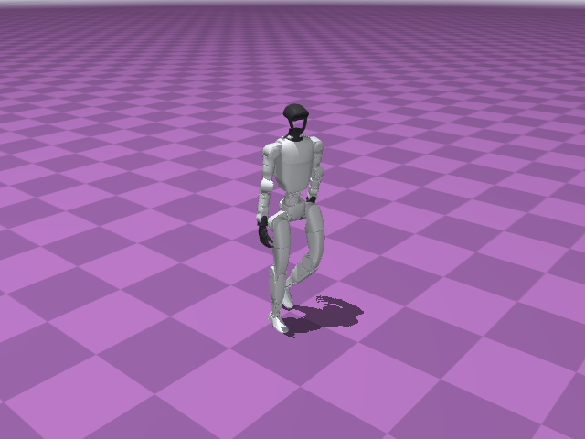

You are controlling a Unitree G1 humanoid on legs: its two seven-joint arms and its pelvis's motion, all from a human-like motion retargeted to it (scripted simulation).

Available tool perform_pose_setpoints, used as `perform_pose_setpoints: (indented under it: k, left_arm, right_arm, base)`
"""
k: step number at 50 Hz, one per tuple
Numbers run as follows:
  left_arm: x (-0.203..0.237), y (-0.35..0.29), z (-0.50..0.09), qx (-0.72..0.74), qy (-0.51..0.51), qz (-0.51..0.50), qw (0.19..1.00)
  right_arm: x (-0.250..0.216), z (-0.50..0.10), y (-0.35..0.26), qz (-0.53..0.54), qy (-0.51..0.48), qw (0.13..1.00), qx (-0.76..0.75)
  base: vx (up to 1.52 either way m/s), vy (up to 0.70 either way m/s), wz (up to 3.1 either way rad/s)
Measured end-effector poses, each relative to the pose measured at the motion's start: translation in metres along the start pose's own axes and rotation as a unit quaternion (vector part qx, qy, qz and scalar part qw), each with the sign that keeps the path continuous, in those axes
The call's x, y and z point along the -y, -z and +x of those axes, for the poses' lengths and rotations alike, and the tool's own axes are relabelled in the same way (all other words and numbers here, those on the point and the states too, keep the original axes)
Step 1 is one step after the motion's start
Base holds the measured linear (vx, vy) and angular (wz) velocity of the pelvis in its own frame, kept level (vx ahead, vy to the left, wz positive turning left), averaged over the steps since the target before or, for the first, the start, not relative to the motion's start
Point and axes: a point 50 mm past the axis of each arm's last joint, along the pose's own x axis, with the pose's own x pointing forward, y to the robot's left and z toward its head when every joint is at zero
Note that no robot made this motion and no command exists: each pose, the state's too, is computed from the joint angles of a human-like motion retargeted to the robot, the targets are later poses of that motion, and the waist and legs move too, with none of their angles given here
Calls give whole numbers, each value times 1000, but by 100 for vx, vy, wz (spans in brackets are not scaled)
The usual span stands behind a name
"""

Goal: Walk run

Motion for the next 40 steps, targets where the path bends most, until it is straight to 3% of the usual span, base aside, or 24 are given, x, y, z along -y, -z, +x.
perform_pose_setpoints:
  k: [11,18,25,30,35,40]
  left_arm:
    - [41,42,10,-24,20,-147,989]
    - [53,12,12,27,87,-110,990]
    - [-9,-37,-6,80,16,-83,993]
    - [-63,-131,-48,250,-79,-62,963]
    - [-97,-214,-119,417,-148,40,896]
    - [-112,-255,-176,482,-205,132,841]
  right_arm:
    - [42,-8,-69,-31,47,994,98]
    - [28,-4,-43,-46,17,998,40]
    - [-7,-5,33,-45,-23,997,-64]
    - [-23,-13,76,-39,-32,990,-133]
    - [-35,-22,108,-9,-39,985,-170]
    - [-52,-30,127,22,-90,975,-202]
  base:
    - [78,-29,-5]
    - [101,-17,-30]
    - [106,-6,40]
    - [80,4,131]
    - [75,-14,257]
    - [75,-36,194]
